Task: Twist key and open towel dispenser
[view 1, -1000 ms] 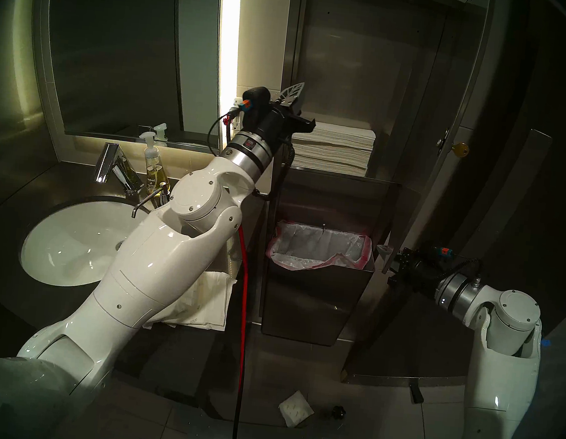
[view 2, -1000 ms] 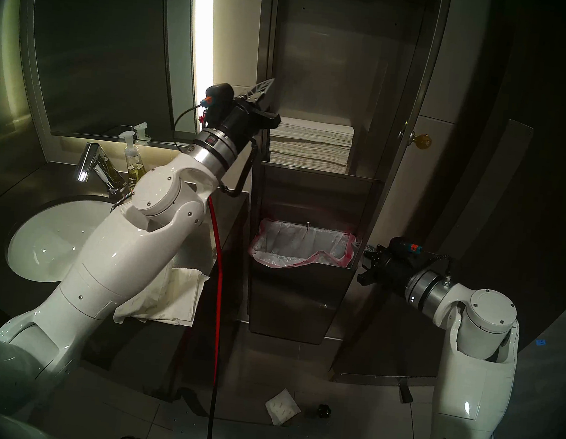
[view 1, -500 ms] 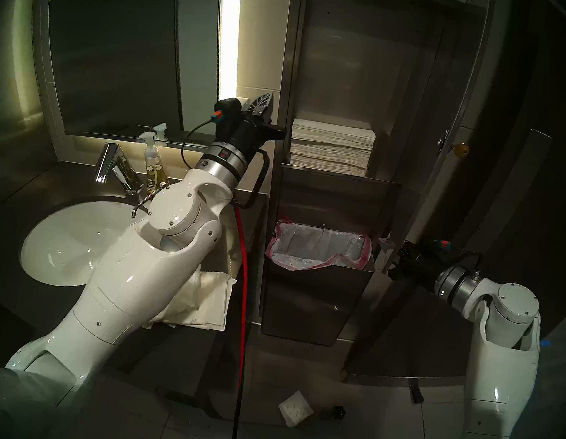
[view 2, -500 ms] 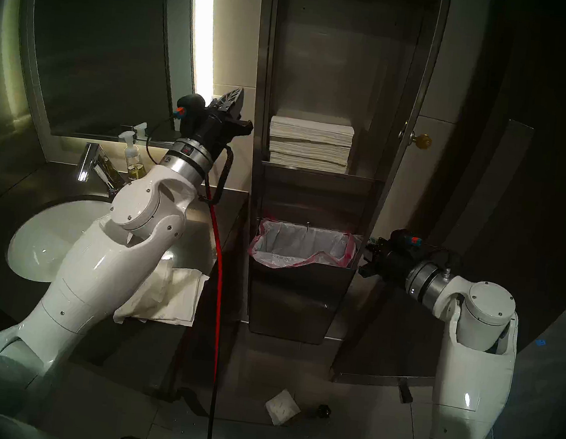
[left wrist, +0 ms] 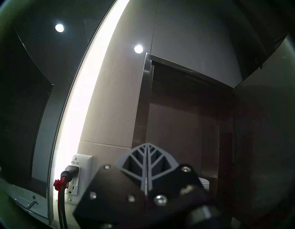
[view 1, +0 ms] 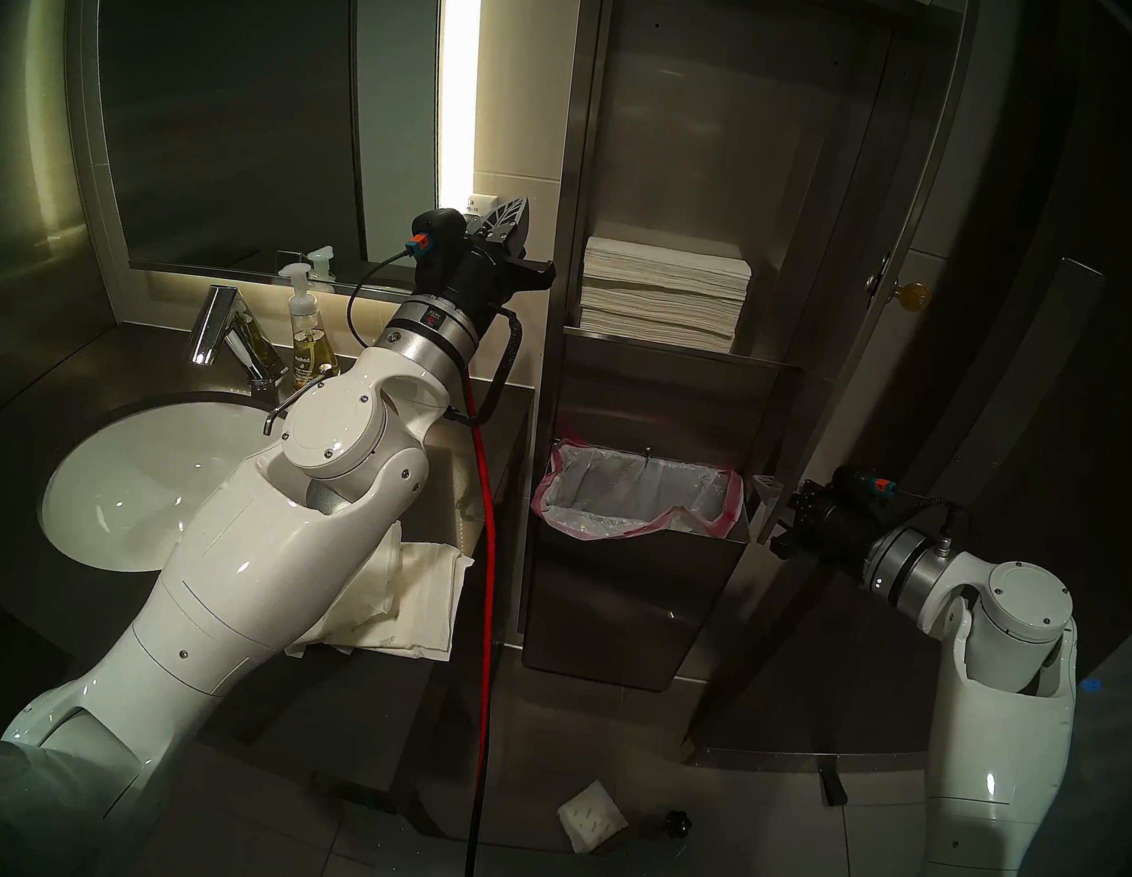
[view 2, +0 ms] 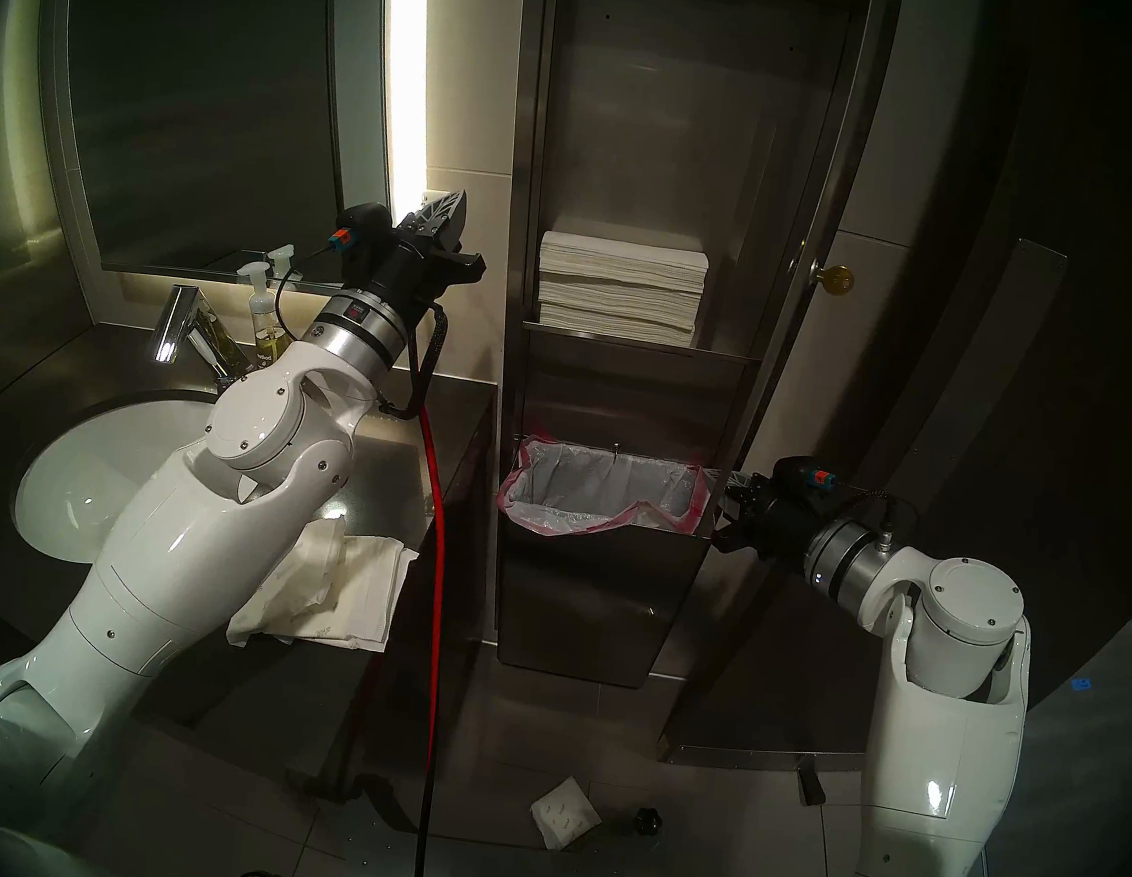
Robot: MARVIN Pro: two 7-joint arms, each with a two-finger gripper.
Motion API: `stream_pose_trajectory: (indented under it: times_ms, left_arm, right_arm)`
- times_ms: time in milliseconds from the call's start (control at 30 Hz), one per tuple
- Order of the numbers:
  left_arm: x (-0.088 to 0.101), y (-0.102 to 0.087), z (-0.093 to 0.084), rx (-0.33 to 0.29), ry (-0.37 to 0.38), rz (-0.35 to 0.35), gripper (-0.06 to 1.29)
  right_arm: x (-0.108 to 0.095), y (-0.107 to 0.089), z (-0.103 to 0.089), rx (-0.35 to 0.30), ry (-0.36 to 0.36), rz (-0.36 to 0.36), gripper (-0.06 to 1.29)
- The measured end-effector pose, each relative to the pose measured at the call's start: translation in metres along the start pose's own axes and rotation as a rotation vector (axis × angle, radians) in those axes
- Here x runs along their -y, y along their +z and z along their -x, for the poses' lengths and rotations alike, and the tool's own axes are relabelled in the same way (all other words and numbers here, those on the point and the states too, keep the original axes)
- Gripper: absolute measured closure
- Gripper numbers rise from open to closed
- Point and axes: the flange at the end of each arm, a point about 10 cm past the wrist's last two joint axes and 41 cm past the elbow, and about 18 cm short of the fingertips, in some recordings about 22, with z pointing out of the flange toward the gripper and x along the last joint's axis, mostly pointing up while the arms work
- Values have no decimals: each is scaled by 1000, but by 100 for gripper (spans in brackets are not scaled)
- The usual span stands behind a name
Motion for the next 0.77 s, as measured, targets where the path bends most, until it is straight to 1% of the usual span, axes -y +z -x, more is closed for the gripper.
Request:
stream_pose_trajectory:
  times_ms: [333,767]
  left_arm:
    - [-2,1,0,-2,-15,8,125]
    - [-3,1,0,-3,-15,11,125]
  right_arm:
    - [-2,0,-2,-9,0,2,127]
    - [-2,0,-3,-10,0,3,127]
